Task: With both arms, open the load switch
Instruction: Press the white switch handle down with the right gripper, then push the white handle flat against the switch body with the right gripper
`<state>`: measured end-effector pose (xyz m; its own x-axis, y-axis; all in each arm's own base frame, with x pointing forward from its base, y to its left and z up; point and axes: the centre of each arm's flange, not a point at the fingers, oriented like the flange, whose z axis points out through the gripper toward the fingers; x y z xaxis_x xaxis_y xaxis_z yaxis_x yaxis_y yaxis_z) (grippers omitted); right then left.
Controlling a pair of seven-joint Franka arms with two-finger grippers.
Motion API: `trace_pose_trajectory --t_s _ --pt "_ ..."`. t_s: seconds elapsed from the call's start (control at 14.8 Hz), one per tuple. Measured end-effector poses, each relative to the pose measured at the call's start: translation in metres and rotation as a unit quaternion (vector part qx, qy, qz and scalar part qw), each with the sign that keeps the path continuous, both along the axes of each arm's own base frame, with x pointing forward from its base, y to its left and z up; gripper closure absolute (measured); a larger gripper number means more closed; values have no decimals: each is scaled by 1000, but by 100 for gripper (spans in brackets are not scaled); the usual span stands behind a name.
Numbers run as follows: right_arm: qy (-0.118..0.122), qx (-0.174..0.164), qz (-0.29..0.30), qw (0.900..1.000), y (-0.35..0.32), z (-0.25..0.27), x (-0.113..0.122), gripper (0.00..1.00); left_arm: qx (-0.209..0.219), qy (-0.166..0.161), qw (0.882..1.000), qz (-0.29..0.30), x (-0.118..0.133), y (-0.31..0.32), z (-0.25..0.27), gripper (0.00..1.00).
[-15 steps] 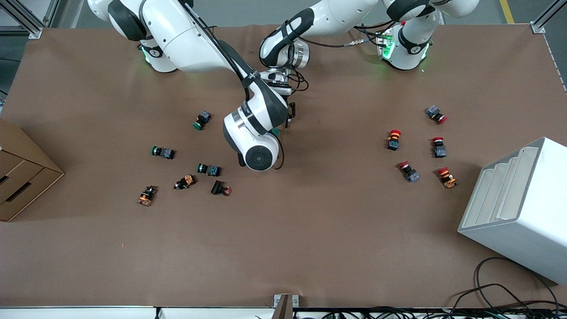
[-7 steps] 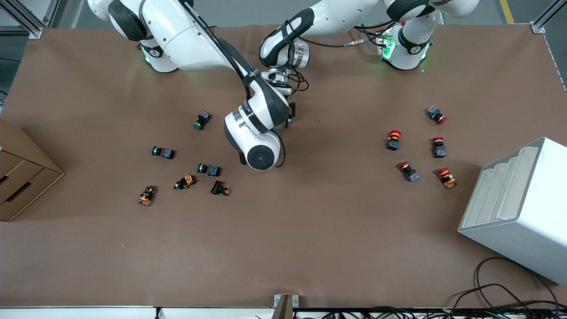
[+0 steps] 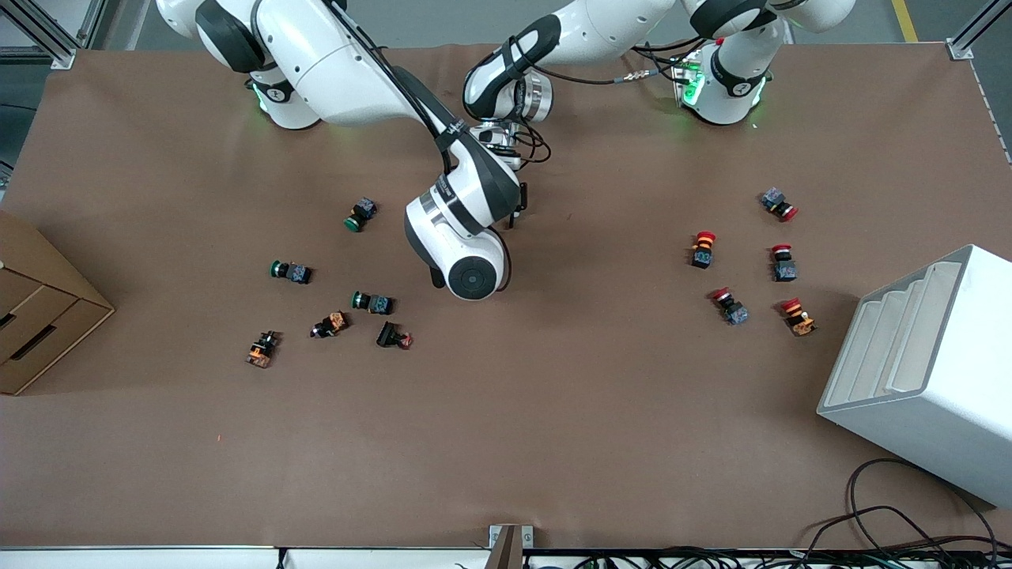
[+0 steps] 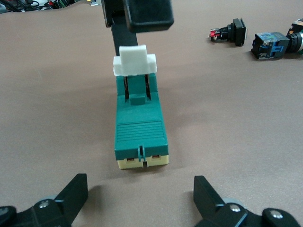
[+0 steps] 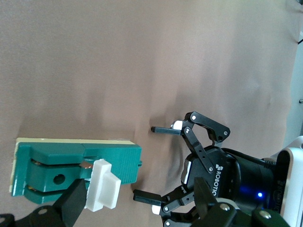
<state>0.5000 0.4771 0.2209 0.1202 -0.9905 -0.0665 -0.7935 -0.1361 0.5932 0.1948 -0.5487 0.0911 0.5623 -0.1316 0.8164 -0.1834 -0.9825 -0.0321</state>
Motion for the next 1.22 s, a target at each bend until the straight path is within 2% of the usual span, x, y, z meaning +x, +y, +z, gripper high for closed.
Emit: trace_pose_trajectory --t_s 1.22 --pt "9 -6 9 1000 5 -9 -11 0 1 -1 1000 0 0 0 0 0"
